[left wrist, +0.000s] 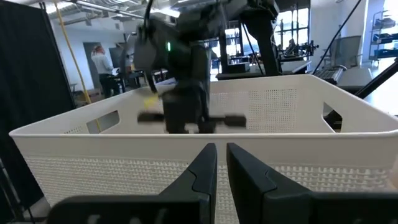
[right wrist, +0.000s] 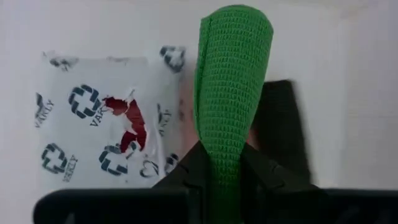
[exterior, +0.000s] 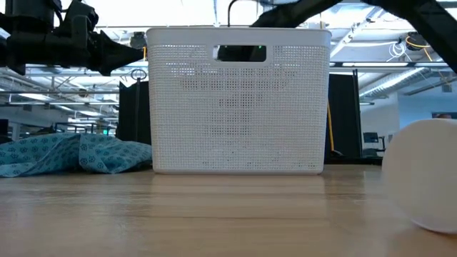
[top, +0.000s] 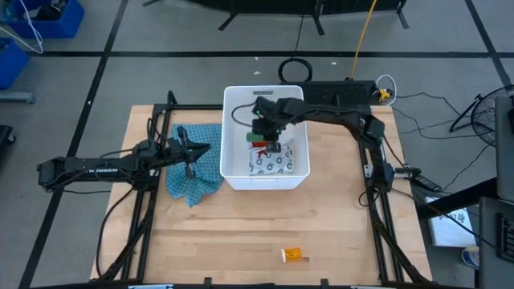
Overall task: Pick & place medical supplies in basket/bin
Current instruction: Put the green bandage into the white bin, then put the orange pill bottle into the white bin
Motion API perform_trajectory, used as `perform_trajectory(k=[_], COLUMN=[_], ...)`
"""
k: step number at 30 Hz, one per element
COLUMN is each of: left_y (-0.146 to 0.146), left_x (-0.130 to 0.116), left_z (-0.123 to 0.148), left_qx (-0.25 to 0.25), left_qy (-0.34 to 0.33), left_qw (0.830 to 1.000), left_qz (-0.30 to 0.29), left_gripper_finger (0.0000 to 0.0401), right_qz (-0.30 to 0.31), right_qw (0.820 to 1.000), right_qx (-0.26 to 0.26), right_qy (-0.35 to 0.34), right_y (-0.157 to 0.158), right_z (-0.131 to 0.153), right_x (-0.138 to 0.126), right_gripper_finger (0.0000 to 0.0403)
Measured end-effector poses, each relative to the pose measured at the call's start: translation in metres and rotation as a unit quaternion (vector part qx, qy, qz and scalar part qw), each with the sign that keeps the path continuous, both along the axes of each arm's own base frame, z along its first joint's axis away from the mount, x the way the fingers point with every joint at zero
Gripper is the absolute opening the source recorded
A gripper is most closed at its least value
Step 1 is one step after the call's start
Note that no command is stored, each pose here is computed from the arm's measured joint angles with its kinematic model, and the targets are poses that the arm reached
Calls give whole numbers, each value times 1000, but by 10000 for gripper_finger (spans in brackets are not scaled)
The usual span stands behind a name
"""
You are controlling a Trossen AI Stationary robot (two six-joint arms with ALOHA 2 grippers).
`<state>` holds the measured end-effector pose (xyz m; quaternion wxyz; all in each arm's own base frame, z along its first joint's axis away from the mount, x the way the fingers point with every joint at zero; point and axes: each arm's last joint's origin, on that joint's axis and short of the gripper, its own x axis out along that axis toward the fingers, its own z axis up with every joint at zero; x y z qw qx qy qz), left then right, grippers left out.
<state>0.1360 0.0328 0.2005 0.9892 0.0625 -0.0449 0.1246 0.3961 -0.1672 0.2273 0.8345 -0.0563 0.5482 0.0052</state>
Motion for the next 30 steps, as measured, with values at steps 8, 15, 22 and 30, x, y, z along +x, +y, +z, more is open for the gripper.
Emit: perform_trajectory(k=[8, 15, 22, 30], left_y=[0, 0, 0, 0], left_x=[0, 0, 0, 0], left_z=[0, 0, -1, -2], left_qx=[-1, -2, -9, -9], left_qy=[1, 1, 4, 8], left_qw=[1000, 1000, 1000, 1000], left_qz=[-2, -4, -4, -4], left_gripper_finger=[42, 42, 42, 42], right_qz=[6, 28, 22, 2], right_qw=[999, 999, 999, 1000], right_qx=[46, 38, 29, -6], right_qy=[17, 16, -7, -25], right_y=[0, 0, -1, 1], right_z=[-19, -19, -15, 9], right_x=[3, 4, 7, 1], right_gripper_finger=[43, 48, 124, 205])
